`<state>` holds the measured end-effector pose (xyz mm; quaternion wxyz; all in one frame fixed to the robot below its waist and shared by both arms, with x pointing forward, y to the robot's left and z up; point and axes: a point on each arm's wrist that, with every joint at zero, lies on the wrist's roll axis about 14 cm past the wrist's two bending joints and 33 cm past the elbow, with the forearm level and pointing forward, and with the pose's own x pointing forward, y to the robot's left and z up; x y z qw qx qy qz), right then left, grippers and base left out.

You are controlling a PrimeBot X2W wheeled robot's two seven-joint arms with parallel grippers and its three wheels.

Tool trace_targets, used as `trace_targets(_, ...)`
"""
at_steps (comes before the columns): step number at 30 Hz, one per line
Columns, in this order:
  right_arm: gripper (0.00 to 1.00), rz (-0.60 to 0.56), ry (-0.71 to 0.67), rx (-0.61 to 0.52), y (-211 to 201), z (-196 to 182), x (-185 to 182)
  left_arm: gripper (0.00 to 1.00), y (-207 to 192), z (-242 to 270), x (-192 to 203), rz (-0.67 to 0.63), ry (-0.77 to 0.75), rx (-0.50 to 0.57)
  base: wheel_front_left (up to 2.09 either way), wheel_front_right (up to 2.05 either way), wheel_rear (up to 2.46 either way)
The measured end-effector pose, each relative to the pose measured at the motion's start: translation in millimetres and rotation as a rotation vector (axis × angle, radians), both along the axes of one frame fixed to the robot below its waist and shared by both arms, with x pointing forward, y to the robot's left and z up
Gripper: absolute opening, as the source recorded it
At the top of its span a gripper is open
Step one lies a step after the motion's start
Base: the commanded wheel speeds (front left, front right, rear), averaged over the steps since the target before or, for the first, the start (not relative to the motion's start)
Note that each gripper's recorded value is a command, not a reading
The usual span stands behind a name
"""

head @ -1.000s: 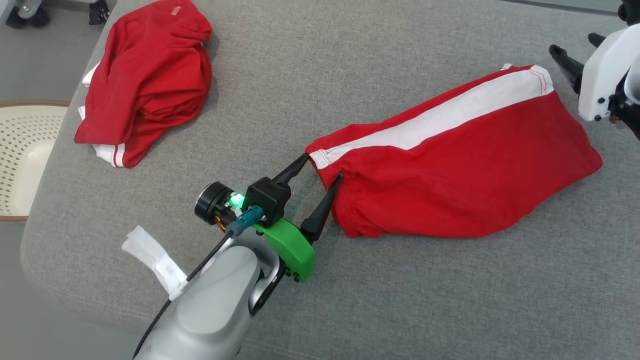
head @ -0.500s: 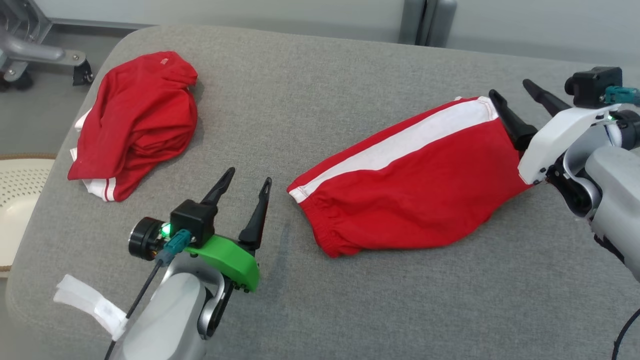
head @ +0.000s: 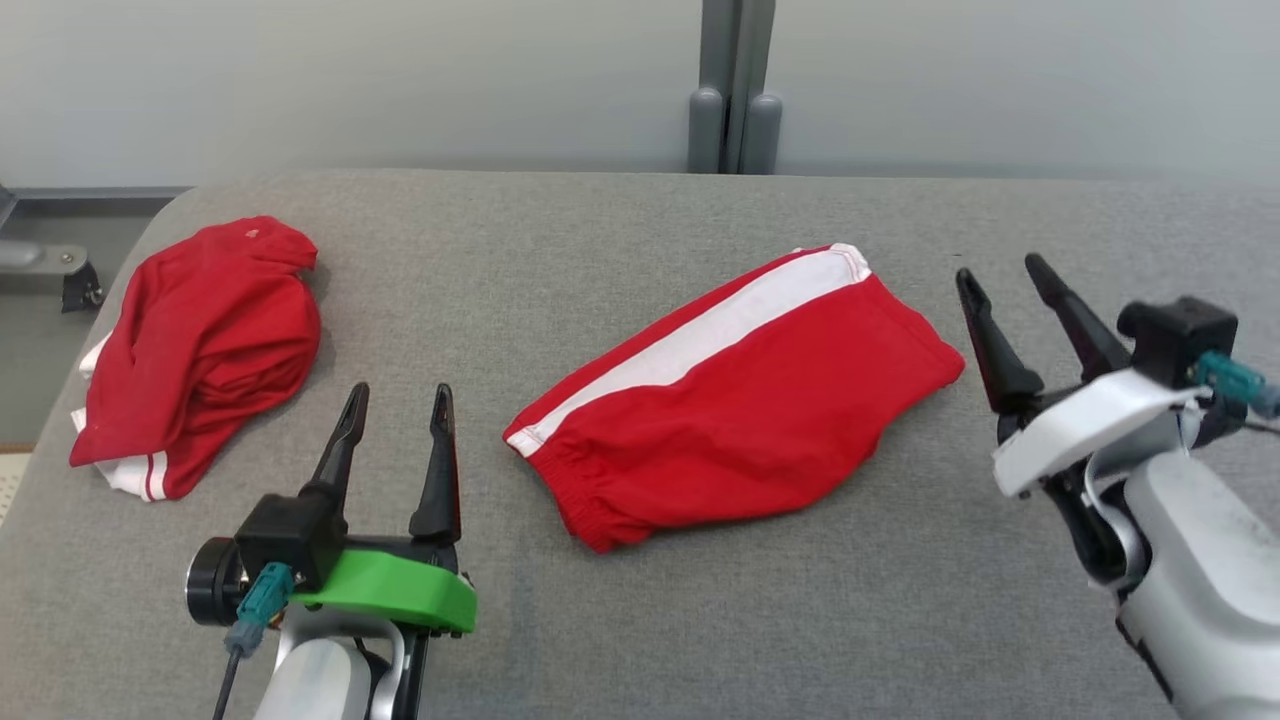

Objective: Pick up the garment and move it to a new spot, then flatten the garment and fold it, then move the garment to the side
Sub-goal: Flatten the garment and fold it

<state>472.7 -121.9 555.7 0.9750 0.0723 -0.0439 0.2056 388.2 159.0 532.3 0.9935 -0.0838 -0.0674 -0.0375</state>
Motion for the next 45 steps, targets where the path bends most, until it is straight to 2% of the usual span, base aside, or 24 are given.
trace_targets(5,1.0,-0.076,-0.008,0.026,-9.2,-16.4,-44.8,1.0,-10.2,-10.5,-17.0,-0.017,0.018,0.008,0.0,0.0,0.0)
trace_targets(8,1.0,-0.137,0.001,0.066,-18.9,-22.3,-61.8,1.0,-18.9,-21.4,-25.7,-0.043,0.046,0.012,0.0,0.0,0.0)
trace_targets(11,1.0,-0.177,0.015,0.05,-28.1,-31.8,-75.7,1.0,-20.0,-27.0,-29.0,-0.038,0.063,0.005,0.0,0.0,0.0)
trace_targets(19,1.0,-0.212,0.012,0.069,-31.9,-32.1,-83.8,1.0,-27.9,-31.1,-32.1,-0.073,0.068,0.05,0.0,0.0,0.0)
trace_targets(23,1.0,-0.204,0.074,0.106,-26.1,-48.4,-82.2,1.0,-26.7,-35.2,-34.1,-0.072,0.08,0.054,0.0,0.0,0.0)
trace_targets(25,1.0,-0.196,0.135,0.157,-19.4,-60.6,-80.7,1.0,-29.0,-37.7,-35.7,-0.08,0.088,0.053,0.0,0.0,0.0)
trace_targets(28,1.0,-0.204,0.245,0.337,-10.7,-69.4,-68.5,1.0,-30.9,-38.1,-33.2,-0.085,0.091,0.046,0.0,0.0,0.0)
trace_targets(31,1.0,-0.187,0.362,0.447,-1.9,-81.0,-56.5,1.0,-28.9,-37.1,-30.3,-0.075,0.09,0.033,0.0,0.0,0.0)
trace_targets(36,1.0,-0.18,0.538,0.706,9.7,-96.2,-34.5,1.0,-23.2,-40.1,-28.4,-0.054,0.102,0.03,0.0,0.0,0.0)
trace_targets(41,1.0,-0.155,0.681,0.787,28.9,-118.4,-16.6,1.0,-13.2,-43.6,-29.4,-0.017,0.118,0.017,0.0,0.0,0.0)
trace_targets(45,1.0,-0.183,0.741,0.777,30.8,-136.9,-1.8,1.0,-4.2,-45.1,-32.5,0.017,0.127,0.005,0.0,0.0,0.0)
